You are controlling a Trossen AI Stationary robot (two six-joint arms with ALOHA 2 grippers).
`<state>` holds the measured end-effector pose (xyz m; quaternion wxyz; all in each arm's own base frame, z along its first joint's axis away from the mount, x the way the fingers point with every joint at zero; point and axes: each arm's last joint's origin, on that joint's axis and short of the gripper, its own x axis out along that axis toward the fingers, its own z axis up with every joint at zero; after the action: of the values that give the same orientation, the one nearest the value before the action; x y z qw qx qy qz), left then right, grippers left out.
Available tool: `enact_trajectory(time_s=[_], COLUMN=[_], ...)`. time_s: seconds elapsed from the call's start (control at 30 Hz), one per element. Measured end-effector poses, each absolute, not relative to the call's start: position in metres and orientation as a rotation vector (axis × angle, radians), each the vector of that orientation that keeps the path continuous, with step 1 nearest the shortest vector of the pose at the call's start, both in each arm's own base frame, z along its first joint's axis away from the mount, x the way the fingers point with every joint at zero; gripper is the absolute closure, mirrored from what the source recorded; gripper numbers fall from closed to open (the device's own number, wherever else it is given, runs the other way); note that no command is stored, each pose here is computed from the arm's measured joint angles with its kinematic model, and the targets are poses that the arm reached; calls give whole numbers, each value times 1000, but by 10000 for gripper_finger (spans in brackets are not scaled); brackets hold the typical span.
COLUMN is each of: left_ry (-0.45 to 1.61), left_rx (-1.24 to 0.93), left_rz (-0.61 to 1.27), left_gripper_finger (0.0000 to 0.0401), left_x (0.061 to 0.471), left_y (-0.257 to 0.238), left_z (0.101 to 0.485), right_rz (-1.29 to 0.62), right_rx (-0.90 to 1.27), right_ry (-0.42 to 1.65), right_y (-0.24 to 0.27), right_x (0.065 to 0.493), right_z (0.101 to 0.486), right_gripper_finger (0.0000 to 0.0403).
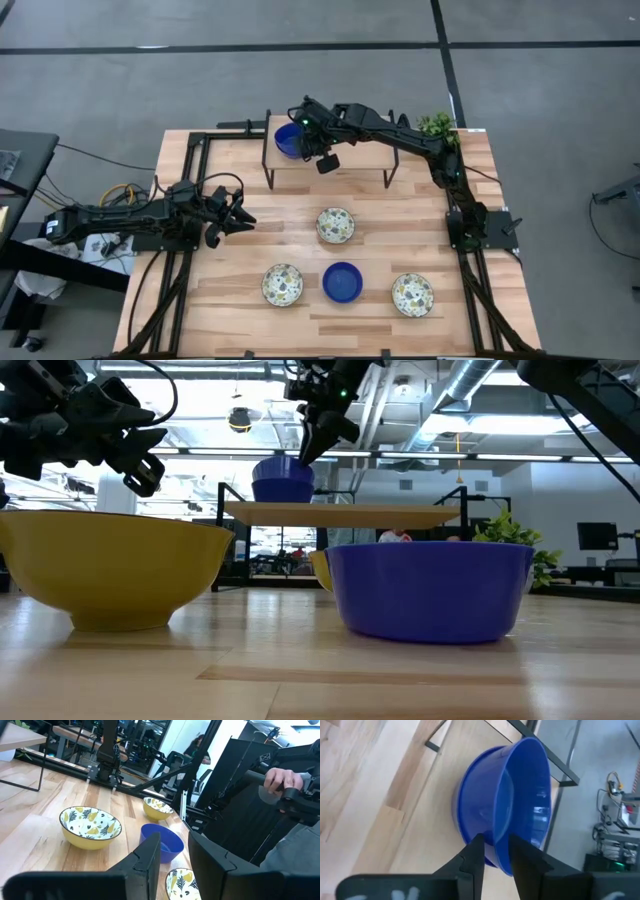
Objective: Pick & Place Mini bowls
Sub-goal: Stack the top blue bowl on the blue bowl on the shelf
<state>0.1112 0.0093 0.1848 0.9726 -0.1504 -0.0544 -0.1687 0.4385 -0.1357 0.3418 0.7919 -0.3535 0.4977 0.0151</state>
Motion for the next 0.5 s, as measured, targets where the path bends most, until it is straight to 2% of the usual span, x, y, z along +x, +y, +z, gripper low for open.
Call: enact_trajectory(time_s=[0.33, 0.5], left_ry=[-106, -105], left_rx=[-303, -303], left_rz=[-340, -339], left_gripper_finger=[302, 302], left_x=[112, 112], left_y=[9, 9], left_z=[184, 184], right_rz=[50, 0], right_rx=[-821, -808], right_ry=[1048, 990], right_y=[-123, -122], right_x=[435, 440], right_z=[354, 359], right_gripper_finger=[325, 349])
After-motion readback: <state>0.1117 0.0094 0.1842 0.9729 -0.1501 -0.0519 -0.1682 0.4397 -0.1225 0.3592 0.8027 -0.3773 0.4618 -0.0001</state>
